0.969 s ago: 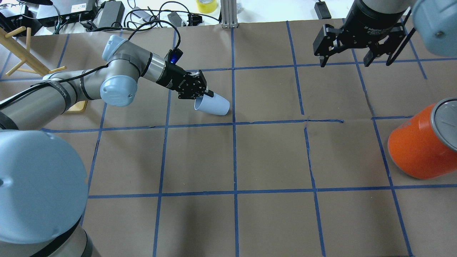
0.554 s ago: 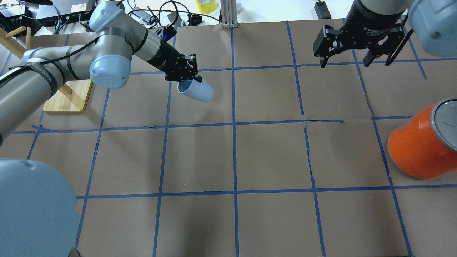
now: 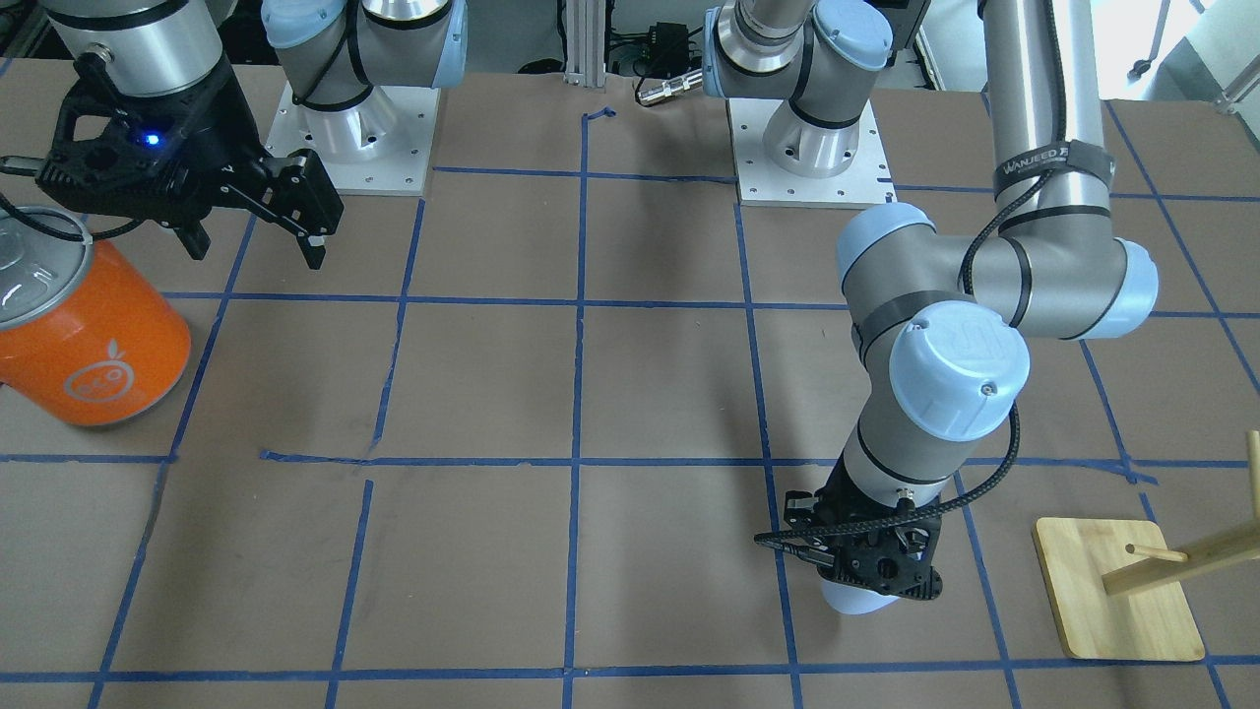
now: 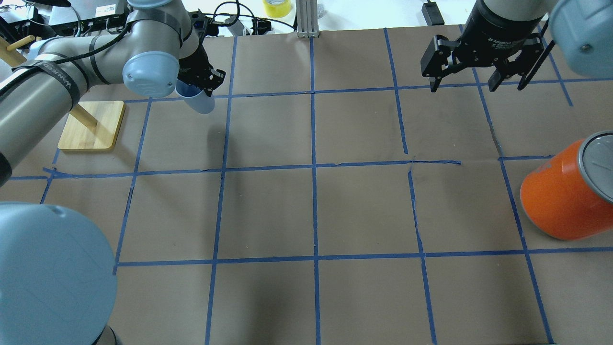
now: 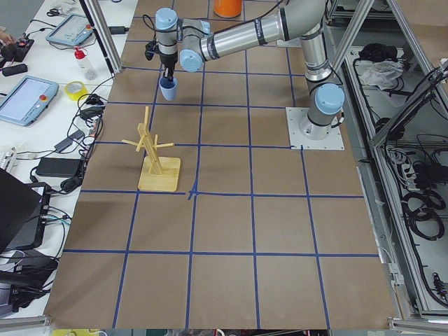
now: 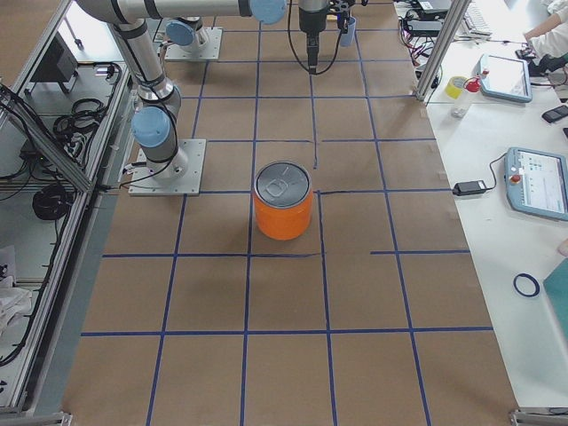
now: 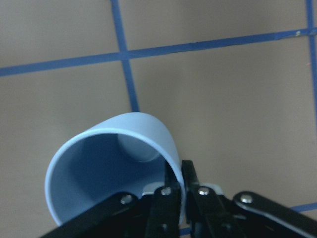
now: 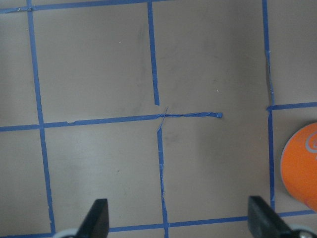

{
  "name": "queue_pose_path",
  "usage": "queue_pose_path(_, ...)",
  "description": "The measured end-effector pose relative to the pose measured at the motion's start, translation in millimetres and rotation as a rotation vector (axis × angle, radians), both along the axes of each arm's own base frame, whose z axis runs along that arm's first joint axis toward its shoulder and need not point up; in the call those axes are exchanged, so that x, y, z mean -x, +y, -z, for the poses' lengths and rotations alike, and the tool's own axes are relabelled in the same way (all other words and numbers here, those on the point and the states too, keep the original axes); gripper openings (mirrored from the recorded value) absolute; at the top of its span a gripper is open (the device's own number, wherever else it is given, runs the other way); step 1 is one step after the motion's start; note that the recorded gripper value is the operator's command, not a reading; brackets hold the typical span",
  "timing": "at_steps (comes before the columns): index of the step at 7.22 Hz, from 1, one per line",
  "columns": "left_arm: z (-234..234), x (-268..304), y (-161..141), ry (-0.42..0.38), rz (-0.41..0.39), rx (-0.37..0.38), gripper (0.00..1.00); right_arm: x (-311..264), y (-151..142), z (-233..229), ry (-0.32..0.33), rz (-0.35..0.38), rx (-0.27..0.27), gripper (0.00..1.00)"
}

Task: Flip cup
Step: 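Lift and rotate the white cup upright with the left gripper, then lower the upright white cup onto the table with the left gripper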

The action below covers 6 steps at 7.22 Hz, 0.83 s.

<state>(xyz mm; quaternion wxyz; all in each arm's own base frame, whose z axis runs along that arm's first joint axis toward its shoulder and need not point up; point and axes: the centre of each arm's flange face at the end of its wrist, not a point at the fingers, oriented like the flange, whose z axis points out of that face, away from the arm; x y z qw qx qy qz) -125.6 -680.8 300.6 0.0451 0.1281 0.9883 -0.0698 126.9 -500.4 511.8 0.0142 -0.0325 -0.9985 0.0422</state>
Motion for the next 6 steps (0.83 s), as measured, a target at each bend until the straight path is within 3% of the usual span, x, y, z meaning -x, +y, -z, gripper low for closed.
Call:
queue_pose_path(3, 18, -18, -7, -0.045, 0.014, -0.013, 0.0, 0, 3, -4, 0.0, 0.0, 0.008, 1.0)
queue_pose_path(6, 41, -62, -4, -0.031, -0.062, -0.075, 0.0, -1, 4, -6, 0.0, -0.004, 0.012, 1.0)
